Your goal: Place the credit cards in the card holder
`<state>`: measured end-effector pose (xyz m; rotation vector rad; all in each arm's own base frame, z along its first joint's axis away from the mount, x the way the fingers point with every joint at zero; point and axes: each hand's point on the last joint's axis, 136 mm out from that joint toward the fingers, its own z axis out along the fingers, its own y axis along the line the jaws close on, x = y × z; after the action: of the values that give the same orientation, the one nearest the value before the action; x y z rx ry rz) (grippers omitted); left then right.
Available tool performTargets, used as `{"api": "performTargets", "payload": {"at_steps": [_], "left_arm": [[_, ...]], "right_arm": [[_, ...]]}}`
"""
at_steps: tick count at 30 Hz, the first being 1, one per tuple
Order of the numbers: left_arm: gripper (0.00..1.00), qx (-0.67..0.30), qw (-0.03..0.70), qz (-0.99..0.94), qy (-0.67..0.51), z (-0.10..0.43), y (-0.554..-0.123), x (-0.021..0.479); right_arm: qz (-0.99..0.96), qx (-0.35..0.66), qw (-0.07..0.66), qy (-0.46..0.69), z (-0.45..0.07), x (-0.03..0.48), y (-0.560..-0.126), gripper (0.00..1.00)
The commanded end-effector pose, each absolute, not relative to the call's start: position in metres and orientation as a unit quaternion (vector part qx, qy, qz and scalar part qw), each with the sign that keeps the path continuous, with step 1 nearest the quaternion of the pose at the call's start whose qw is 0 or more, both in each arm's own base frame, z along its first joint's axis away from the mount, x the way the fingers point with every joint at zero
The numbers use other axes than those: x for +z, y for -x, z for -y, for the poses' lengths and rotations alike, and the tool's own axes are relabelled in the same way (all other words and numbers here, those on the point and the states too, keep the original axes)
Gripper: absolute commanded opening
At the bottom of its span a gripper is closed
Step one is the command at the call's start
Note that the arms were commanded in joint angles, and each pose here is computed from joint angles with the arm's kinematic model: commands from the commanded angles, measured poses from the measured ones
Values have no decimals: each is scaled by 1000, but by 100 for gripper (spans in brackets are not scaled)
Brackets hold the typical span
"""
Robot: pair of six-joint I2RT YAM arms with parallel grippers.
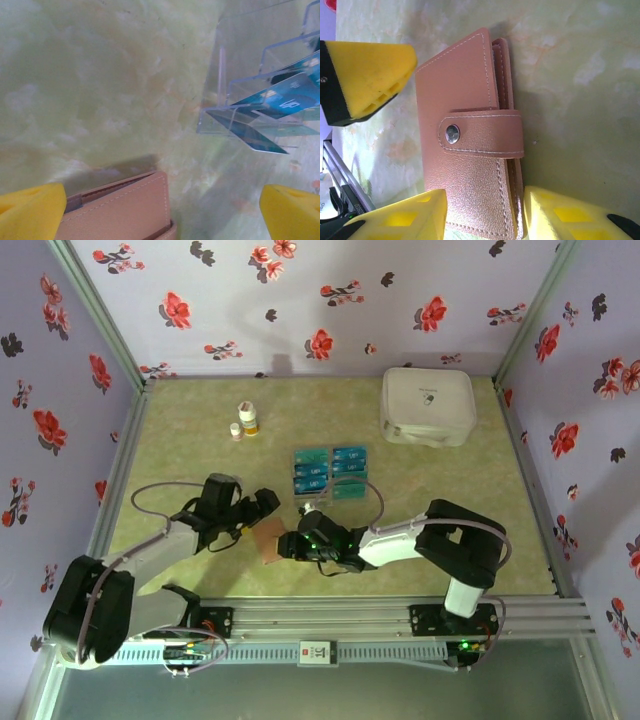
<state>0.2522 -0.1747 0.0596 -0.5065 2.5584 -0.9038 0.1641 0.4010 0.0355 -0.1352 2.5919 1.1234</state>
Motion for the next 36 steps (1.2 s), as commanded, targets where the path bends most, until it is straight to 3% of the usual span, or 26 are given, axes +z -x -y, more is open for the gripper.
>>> {"api": "performTargets", "payload": {"at_steps": [1, 8, 23, 36], "left_arm": [[100, -314, 191, -912, 184, 177, -252, 52], [100, -308, 191, -915, 177, 182, -249, 46], [100, -281, 230, -916, 171, 156, -281, 92], [100, -355, 230, -886, 190, 161, -294, 120]], "right_arm": [[-898, 412, 153, 36, -408, 38, -167, 41], [-890, 430, 151, 20, -411, 36, -170, 0], [-869, 450, 205, 25, -382, 101, -183, 0], [-847, 444, 289, 31, -347, 189, -208, 0]]}}
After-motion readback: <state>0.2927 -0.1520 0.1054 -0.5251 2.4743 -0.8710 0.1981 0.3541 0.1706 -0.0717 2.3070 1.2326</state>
